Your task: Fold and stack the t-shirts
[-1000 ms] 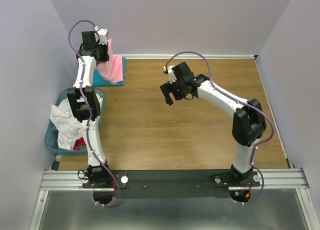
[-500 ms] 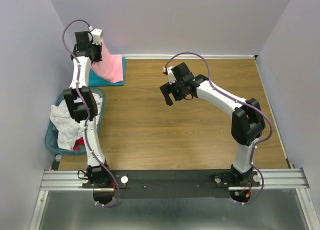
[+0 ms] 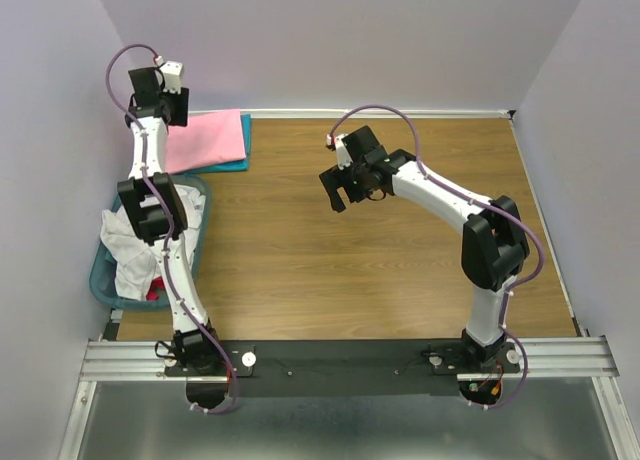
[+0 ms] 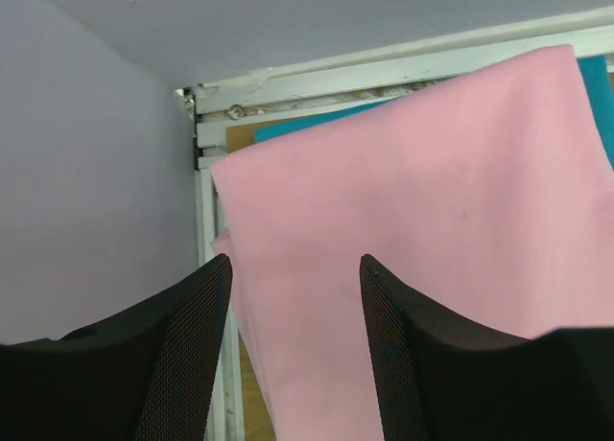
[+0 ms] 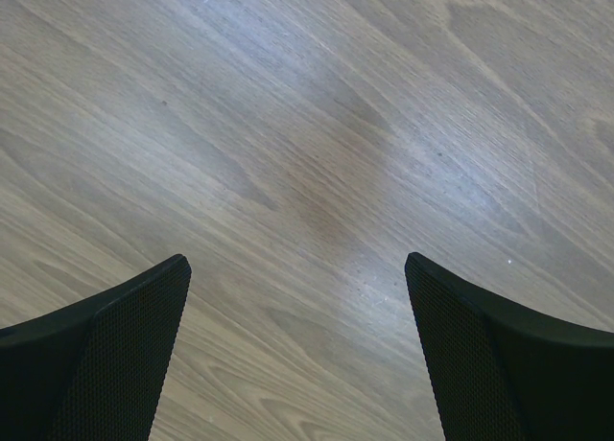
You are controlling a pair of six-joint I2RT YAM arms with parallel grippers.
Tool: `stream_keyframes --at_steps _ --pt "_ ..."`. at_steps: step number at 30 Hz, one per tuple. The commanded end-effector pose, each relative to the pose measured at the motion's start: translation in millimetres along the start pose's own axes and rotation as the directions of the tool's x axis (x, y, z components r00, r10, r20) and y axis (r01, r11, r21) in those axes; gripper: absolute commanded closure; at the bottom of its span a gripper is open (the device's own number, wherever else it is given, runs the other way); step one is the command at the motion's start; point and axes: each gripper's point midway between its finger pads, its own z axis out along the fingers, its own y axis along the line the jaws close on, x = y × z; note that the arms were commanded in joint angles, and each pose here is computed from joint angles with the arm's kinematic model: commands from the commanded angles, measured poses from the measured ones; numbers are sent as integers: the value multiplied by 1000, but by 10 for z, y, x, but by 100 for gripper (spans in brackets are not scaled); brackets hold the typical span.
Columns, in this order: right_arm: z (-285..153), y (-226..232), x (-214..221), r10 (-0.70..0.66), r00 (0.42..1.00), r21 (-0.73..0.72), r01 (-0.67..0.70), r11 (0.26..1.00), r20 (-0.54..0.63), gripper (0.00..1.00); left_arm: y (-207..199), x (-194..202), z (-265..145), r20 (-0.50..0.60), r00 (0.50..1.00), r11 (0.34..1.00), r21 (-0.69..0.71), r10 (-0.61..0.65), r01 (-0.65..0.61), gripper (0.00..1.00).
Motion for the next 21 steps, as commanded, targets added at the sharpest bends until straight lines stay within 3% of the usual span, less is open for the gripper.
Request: stream_keyframes --at_steps 1,7,17,21 --pt "67 41 116 20 999 -22 -21 1000 -42 0 -356 -255 -157 60 998 994 105 23 -29 37" --pt "95 43 163 22 998 -23 -24 999 -54 0 -1153 -100 -87 16 998 956 288 52 -55 41" --pt "70 30 227 19 998 -13 -19 1000 -63 0 -1678 72 -5 -68 991 971 216 116 -99 45" --pt "54 28 238 19 998 -11 -19 1000 -63 0 -1876 210 -175 -89 973 944 274 213 -182 47"
